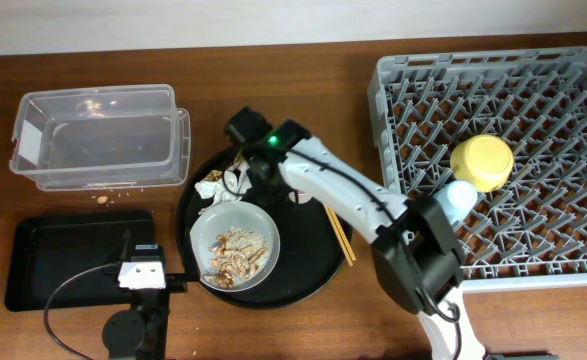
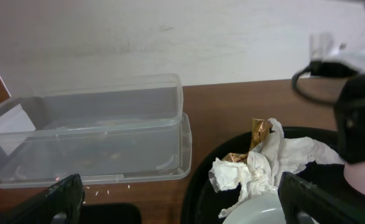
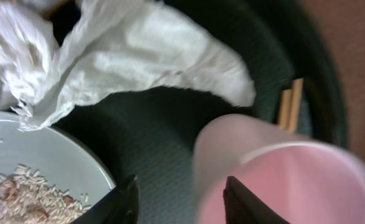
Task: Sort waste into correct bins and load items into the dishwasher rack
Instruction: 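Move the right gripper to the pink cup and grasp it, then lift the pink cup with the right gripper over the rack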
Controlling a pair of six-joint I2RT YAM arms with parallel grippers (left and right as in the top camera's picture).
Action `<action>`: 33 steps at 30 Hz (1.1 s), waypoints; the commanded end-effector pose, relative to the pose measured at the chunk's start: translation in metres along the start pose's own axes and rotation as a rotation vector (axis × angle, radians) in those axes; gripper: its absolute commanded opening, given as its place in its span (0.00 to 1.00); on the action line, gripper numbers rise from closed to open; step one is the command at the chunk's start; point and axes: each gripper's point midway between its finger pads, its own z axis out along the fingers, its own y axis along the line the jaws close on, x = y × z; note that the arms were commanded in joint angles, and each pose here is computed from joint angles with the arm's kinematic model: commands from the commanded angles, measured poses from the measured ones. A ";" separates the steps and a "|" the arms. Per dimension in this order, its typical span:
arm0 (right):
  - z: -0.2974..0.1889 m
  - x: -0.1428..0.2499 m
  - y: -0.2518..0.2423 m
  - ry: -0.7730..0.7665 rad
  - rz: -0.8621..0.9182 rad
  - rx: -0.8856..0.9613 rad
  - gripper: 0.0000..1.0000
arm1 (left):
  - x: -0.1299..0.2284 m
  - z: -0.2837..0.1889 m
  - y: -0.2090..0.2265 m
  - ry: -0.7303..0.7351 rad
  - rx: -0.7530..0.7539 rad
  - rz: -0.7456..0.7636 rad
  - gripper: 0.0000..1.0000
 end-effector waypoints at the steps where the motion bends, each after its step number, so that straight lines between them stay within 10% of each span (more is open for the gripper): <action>1: -0.002 -0.001 0.001 -0.019 0.002 0.045 0.33 | 0.001 0.000 -0.003 -0.001 0.015 0.020 0.99; 8: -0.007 0.002 -0.002 0.001 0.001 0.052 0.04 | 0.001 0.000 -0.003 -0.001 0.015 0.020 0.99; 24: -0.219 -0.018 -0.129 -0.192 0.184 0.123 0.04 | 0.001 0.000 -0.003 -0.001 0.015 0.020 0.99; 33: -0.276 0.071 -0.235 -0.210 0.478 0.129 0.04 | 0.001 0.000 -0.003 -0.001 0.015 0.020 0.99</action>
